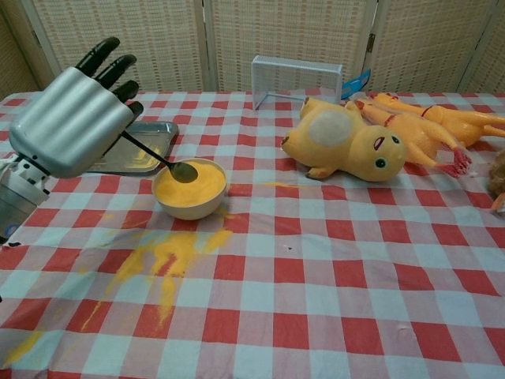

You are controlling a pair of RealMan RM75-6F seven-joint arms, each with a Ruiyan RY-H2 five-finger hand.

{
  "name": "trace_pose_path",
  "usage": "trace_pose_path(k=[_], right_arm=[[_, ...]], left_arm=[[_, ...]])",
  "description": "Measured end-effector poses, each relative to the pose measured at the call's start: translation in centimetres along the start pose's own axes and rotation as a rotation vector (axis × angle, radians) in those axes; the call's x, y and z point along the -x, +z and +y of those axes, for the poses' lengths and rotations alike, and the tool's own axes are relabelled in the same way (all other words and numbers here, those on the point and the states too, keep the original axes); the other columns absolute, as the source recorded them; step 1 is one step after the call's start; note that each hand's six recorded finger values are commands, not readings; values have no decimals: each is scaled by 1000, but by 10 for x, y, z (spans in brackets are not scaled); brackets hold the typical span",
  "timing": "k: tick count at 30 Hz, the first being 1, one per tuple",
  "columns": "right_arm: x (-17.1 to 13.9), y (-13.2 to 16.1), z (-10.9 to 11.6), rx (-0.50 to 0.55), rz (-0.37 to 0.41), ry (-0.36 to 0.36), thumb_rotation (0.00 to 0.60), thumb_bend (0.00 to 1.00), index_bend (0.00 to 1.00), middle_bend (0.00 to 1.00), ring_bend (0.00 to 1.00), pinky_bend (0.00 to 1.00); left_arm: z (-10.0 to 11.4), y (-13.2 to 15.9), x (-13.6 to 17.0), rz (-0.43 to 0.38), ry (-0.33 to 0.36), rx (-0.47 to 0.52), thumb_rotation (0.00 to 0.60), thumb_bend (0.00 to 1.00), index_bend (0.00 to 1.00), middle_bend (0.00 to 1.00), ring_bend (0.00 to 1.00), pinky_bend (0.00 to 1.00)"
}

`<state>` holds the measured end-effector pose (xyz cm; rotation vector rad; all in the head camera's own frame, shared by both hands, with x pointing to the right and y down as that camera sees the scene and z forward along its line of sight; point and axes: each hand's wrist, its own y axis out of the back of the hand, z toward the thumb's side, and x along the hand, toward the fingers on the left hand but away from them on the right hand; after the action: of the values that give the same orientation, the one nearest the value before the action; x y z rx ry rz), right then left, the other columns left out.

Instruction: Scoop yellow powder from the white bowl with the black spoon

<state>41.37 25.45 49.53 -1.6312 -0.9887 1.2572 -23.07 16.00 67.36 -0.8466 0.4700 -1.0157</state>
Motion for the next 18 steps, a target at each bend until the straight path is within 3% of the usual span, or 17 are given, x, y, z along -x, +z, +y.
trace_pose_path(k=[5,18], right_arm=[[-3,0,4,12,4,-9,600,76,0,0,0,0],[-3,-3,7,13,-3,-19,600,76,0,0,0,0]], left_arm=[[2,11,9,-40,-9,-43,600,635,860,335,87,51],[-23,15,4,-65,-73,-114,600,636,860,335,89,50]])
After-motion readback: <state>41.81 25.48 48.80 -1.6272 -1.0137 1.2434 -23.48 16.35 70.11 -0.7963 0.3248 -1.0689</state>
